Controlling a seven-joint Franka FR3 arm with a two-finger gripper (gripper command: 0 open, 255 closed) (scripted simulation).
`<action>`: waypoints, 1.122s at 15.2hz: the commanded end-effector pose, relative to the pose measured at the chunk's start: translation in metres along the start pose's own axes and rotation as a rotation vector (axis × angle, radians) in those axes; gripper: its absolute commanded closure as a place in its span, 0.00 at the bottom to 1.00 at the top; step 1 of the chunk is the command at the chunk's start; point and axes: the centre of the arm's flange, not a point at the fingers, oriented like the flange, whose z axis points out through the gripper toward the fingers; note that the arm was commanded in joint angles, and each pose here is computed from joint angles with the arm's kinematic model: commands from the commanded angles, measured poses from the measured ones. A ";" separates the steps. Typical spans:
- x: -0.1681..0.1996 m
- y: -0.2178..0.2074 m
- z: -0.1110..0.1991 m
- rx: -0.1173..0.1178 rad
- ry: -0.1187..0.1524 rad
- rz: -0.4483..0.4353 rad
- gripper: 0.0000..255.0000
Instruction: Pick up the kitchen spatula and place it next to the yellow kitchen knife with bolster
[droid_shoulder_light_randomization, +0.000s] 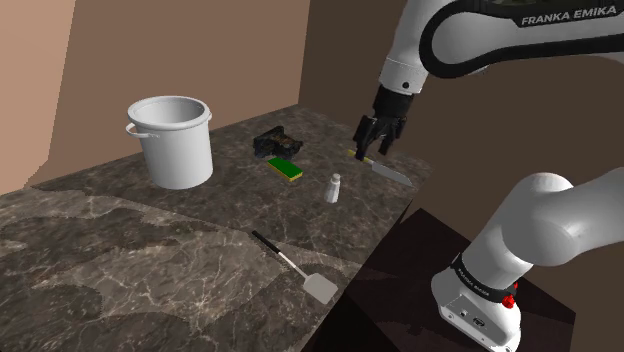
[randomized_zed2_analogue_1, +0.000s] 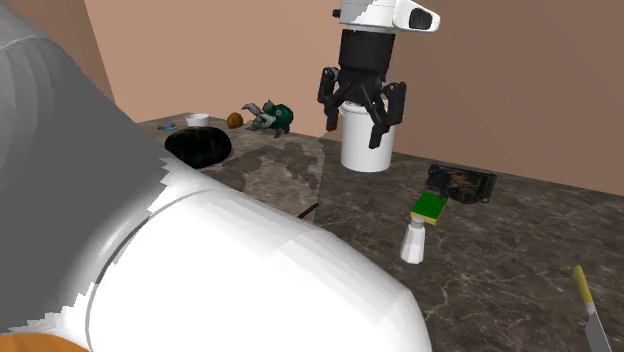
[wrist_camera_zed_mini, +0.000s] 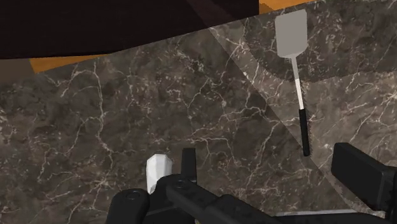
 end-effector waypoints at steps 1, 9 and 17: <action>-0.001 -0.016 0.022 -0.007 0.008 -0.018 0.00; 0.003 -0.080 0.109 -0.039 0.031 -0.091 0.00; 0.005 -0.142 0.198 -0.071 0.054 -0.164 0.00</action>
